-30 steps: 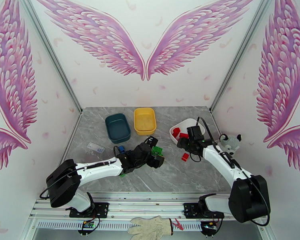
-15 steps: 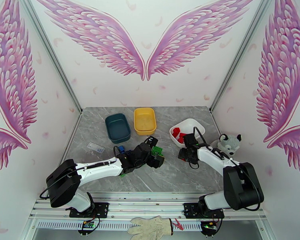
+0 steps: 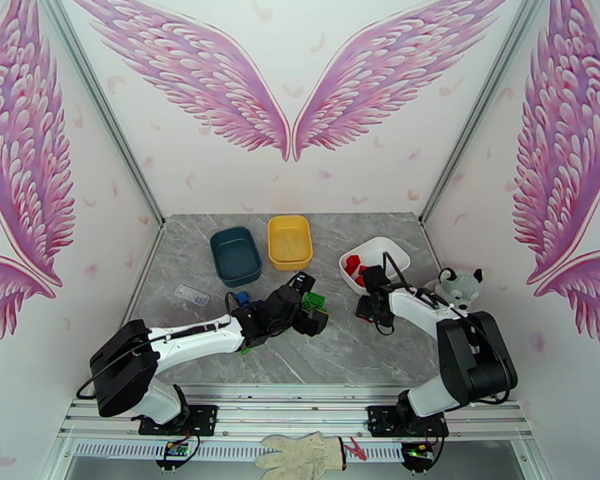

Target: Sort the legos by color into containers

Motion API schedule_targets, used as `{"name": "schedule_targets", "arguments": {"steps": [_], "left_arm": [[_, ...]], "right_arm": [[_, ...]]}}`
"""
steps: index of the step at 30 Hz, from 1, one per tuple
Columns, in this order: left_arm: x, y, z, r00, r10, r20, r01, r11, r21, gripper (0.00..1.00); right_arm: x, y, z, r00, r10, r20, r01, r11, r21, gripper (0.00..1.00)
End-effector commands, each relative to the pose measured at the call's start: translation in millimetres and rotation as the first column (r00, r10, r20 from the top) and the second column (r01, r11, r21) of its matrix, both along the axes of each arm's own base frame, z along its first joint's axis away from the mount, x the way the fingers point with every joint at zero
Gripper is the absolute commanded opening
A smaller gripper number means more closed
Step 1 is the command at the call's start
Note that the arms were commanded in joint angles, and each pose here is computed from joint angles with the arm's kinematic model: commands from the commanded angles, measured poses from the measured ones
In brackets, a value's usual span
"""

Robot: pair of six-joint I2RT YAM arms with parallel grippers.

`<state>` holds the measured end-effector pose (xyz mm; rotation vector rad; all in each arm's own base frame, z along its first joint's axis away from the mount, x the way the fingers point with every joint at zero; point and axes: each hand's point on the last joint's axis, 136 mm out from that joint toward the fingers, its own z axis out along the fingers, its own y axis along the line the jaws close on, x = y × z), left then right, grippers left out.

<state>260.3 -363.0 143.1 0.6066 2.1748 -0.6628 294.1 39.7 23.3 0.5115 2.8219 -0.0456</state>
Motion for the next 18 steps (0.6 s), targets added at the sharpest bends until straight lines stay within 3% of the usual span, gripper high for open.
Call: {"name": "schedule_targets", "arguments": {"steps": [1,12,18], "left_arm": [[-0.4,5.2,4.9,1.000,0.006,0.009,-0.006,1.000,-0.010,0.99],[-0.1,6.1,5.5,1.000,0.008,0.013,-0.008,1.000,-0.008,0.99],[0.6,6.8,5.1,1.000,0.012,0.014,-0.012,1.000,-0.007,0.99]], "right_arm": [[9.6,0.4,4.2,1.000,-0.003,0.019,0.003,1.000,-0.017,0.56],[7.2,10.5,6.9,0.999,0.033,0.021,-0.033,0.999,0.002,0.36],[-7.1,38.6,24.0,0.993,0.100,0.058,-0.103,0.993,0.054,0.32]]}}
